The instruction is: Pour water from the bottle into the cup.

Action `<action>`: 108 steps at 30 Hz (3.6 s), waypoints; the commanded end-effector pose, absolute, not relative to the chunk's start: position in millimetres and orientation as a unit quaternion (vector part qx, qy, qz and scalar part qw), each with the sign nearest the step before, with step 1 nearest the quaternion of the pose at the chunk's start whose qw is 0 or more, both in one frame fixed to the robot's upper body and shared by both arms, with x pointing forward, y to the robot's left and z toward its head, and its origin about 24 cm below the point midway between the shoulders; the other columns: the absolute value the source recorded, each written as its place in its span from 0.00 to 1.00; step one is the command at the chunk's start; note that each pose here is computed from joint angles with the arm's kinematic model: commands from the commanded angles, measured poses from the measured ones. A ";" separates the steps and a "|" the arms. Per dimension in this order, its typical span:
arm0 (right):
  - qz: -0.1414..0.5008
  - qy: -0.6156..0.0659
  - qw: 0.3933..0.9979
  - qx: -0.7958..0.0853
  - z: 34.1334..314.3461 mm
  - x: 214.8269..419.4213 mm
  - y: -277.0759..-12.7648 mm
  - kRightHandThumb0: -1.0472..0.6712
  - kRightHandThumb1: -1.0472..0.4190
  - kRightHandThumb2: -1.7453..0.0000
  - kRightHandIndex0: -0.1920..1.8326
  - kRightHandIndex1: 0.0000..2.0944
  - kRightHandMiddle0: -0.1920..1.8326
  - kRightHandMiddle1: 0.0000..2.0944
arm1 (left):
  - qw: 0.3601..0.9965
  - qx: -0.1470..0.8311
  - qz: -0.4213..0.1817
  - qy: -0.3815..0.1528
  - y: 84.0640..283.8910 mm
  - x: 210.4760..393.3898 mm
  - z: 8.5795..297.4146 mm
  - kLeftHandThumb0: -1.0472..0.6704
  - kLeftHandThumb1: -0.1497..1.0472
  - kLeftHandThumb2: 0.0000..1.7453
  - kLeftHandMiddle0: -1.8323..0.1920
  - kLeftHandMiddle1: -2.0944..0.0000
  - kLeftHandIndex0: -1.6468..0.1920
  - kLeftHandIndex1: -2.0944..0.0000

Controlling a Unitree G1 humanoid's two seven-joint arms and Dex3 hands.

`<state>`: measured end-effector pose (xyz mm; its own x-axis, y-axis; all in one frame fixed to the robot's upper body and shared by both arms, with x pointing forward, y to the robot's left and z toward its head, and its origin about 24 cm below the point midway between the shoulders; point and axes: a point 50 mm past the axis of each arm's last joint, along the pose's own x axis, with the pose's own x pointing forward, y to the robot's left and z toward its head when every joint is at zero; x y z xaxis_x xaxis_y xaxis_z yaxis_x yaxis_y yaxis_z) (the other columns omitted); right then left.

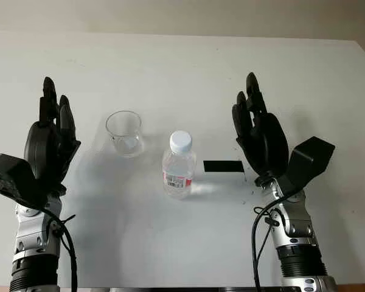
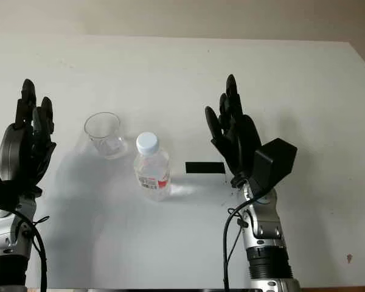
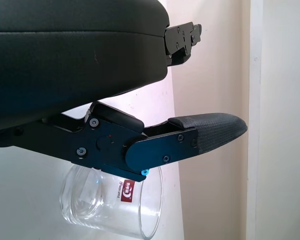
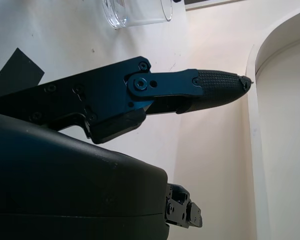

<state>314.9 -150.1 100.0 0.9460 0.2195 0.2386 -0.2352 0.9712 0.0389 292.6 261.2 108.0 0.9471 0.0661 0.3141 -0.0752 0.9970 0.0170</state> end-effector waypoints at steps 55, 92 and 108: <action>0.606 -0.015 0.790 -0.085 100.4 337.3 -123.0 0.06 0.19 0.97 0.14 0.07 0.10 0.06 | 0.985 0.016 0.040 -0.166 258.4 292.3 109.4 0.13 1.00 0.37 0.98 0.97 1.00 0.99; 0.689 0.033 0.722 -0.050 98.2 338.7 -79.9 0.09 0.26 0.97 0.13 0.24 0.02 0.37 | 0.985 0.012 0.043 -0.167 257.9 293.5 109.3 0.13 1.00 0.36 0.97 0.97 1.00 0.98; 0.689 0.007 0.724 -0.029 90.0 329.4 -64.3 0.15 0.28 0.97 0.16 0.43 0.10 0.64 | 0.985 0.012 0.044 -0.168 257.3 292.7 108.9 0.14 1.00 0.37 0.97 0.97 0.99 0.98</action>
<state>333.2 -66.3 94.5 0.0471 0.9967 -0.0656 -0.9986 0.0453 -0.0282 293.2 257.3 106.9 0.9438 0.0853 0.3193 -0.0901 0.9959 0.0003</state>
